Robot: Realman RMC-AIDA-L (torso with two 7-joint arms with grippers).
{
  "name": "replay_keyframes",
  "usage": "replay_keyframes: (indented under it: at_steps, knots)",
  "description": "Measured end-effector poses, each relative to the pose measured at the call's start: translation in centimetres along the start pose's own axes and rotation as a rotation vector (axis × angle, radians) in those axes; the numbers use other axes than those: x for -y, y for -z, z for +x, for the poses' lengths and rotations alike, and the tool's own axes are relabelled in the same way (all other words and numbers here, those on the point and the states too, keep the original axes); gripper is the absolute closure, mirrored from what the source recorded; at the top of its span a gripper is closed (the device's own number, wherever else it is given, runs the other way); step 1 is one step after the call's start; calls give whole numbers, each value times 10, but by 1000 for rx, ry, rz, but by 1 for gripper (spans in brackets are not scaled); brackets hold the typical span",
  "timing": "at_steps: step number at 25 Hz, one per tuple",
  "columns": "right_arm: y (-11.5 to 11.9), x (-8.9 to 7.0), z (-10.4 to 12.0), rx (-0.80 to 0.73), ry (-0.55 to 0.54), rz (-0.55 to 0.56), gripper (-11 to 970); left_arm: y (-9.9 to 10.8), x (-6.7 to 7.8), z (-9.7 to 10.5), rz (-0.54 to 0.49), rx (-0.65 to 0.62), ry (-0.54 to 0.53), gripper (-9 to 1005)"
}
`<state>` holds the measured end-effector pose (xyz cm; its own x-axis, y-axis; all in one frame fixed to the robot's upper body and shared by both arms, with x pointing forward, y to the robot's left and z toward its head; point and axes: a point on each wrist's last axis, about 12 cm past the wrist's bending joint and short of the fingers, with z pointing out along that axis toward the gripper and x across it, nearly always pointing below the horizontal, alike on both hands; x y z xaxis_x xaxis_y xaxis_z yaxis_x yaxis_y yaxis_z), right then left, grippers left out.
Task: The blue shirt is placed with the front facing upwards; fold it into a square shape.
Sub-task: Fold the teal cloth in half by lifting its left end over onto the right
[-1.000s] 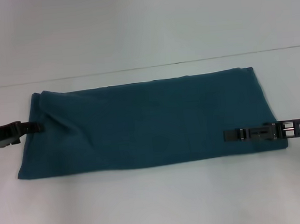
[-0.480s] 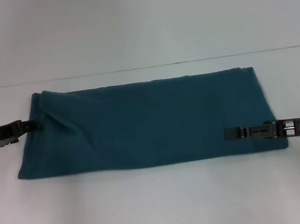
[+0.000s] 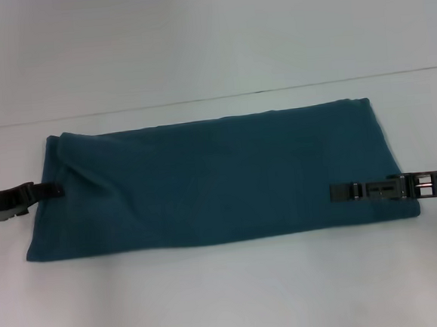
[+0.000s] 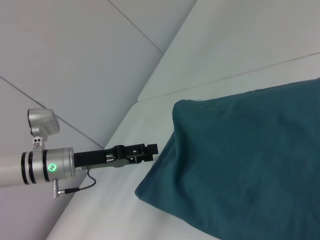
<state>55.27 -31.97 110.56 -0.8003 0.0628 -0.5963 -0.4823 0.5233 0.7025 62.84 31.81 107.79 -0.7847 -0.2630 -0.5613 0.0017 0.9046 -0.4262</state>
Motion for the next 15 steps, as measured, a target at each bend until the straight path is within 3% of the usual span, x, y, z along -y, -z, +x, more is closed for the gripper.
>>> replay_keyframes:
  at_steps: [15]
  knots:
    - [0, 0, 0, -1, 0, -3, 154, -3, 2, 3, 5, -12, -2, 152]
